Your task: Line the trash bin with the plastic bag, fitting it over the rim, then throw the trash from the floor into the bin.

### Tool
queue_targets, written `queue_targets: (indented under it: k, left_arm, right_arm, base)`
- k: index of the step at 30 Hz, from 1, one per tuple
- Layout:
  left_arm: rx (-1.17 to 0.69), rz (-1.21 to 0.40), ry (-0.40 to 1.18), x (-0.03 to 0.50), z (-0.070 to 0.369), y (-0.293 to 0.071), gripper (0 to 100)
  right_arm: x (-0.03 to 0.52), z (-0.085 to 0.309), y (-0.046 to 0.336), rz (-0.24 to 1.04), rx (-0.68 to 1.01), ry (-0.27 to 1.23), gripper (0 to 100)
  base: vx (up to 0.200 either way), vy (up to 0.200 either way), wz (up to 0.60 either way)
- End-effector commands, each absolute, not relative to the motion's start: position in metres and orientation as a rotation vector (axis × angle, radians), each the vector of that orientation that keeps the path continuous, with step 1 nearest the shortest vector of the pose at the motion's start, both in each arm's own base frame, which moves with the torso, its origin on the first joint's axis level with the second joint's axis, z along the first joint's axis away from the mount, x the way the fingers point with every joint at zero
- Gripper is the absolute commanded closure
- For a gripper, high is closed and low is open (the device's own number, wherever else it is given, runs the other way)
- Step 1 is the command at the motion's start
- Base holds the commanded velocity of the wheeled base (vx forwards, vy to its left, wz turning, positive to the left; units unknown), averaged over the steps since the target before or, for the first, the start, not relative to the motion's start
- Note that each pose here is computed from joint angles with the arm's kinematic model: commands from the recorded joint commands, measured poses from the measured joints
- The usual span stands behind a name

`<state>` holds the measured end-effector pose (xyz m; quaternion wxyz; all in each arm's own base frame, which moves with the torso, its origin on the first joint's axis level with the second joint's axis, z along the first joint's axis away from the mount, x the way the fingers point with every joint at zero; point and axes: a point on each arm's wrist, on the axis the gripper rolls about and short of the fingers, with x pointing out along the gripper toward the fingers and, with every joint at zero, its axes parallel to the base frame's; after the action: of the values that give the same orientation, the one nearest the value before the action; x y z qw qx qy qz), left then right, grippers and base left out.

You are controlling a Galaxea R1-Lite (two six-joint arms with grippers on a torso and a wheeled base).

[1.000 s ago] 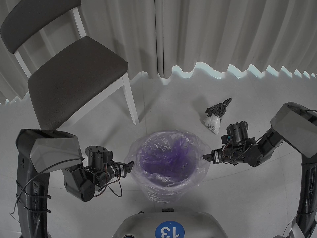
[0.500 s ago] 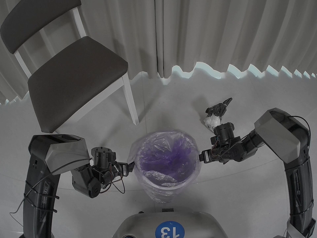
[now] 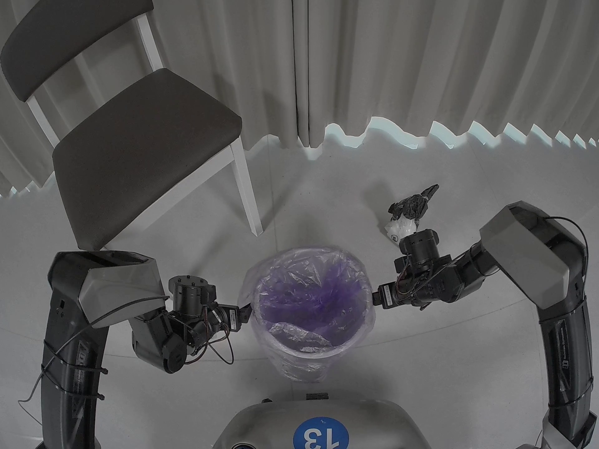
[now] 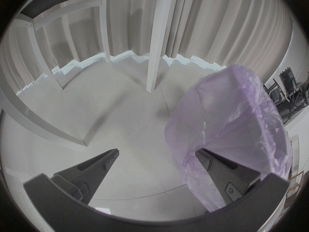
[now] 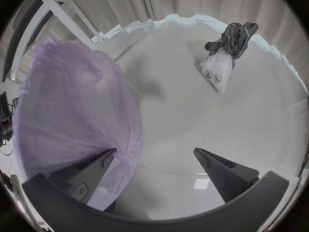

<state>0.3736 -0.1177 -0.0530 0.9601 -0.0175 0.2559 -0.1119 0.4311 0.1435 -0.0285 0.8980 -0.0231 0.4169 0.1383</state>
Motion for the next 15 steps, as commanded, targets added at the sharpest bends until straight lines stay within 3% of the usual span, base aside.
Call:
queue_targets:
  k: [1,8,15]
  left_arm:
    - [-0.044,-0.237,0.486,0.363,-0.03,-0.116,0]
    - [-0.05,-0.232,0.465,0.344,-0.016,-0.107,0]
    - [-0.059,-0.247,0.391,0.31,0.005,-0.099,0]
  right_arm:
    - [0.417,0.012,0.13,0.285,-0.027,0.822,0]
    - [0.394,0.049,0.118,0.277,-0.018,0.79,0]
    - [0.354,0.119,0.123,0.32,-0.019,0.649,0]
  base:
    - [0.0,0.0,0.0]
    - [0.0,0.0,0.0]
    - [0.0,0.0,0.0]
